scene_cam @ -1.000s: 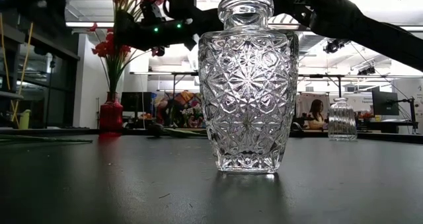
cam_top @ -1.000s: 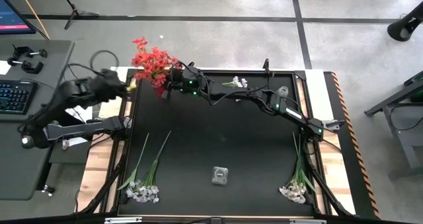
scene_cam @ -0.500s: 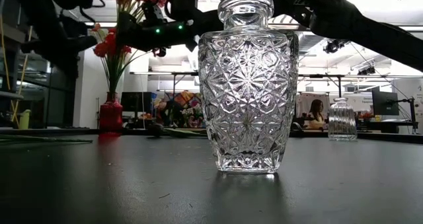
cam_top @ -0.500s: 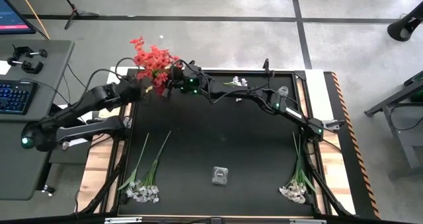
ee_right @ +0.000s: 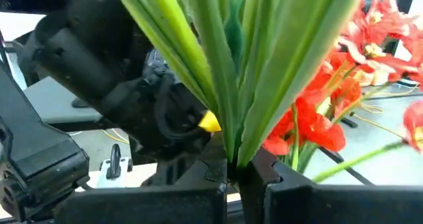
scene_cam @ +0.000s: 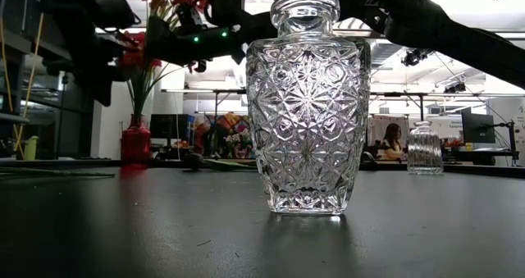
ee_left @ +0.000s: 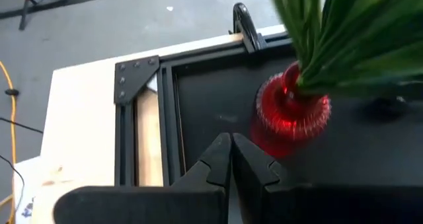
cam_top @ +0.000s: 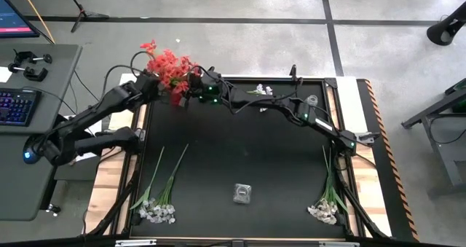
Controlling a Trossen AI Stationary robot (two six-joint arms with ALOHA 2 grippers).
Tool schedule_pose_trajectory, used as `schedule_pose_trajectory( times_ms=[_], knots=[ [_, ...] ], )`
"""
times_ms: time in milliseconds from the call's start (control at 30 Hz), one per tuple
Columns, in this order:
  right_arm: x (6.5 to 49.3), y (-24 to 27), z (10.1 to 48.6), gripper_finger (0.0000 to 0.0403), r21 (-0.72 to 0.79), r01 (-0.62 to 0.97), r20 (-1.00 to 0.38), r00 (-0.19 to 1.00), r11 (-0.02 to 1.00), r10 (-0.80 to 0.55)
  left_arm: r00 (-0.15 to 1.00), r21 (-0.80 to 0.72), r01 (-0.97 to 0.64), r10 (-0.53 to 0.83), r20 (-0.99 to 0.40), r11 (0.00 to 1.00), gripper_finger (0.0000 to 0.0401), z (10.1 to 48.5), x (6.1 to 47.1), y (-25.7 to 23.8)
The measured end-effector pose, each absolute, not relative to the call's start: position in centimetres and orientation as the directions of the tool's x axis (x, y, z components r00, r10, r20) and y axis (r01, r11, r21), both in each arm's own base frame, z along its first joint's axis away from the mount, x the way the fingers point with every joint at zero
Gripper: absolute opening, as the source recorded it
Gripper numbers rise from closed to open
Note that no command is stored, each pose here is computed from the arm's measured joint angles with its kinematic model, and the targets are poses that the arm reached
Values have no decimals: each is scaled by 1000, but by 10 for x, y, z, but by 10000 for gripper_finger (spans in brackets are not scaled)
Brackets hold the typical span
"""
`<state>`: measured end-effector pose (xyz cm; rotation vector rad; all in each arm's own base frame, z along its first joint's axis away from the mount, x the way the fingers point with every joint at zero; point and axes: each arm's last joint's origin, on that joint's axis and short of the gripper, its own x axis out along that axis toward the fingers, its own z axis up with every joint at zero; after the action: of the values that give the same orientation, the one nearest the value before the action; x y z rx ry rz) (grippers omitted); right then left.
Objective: Sort flowers into vase by color
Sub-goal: Put the orange flowers into the red vase
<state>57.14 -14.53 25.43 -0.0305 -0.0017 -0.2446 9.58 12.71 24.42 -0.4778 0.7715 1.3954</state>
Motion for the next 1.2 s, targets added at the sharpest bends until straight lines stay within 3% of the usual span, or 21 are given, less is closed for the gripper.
schedule_pose_trajectory(
  times_ms=[133, 467, 867, 1200],
  knots=[
    [571, -145, 256, 0, -31, 243, 3, 970, 969, -244, -26, 184, -971, 691, -722, 156, 0, 238, 102, 141],
    [569, -150, 259, 0, -33, 252, 8, 968, 967, -252, -111, 196, -980, 724, -681, 34, 0, 231, 111, 148],
    [566, -159, 259, 0, -3, 228, 10, 974, 974, -228, -46, 45, -999, 807, -588, -24, 0, 196, 112, 148],
    [566, -159, 259, 0, 0, 201, 8, 979, 979, -201, -58, 53, -998, 844, -533, -34, 0, 189, 113, 147]
  ],
)
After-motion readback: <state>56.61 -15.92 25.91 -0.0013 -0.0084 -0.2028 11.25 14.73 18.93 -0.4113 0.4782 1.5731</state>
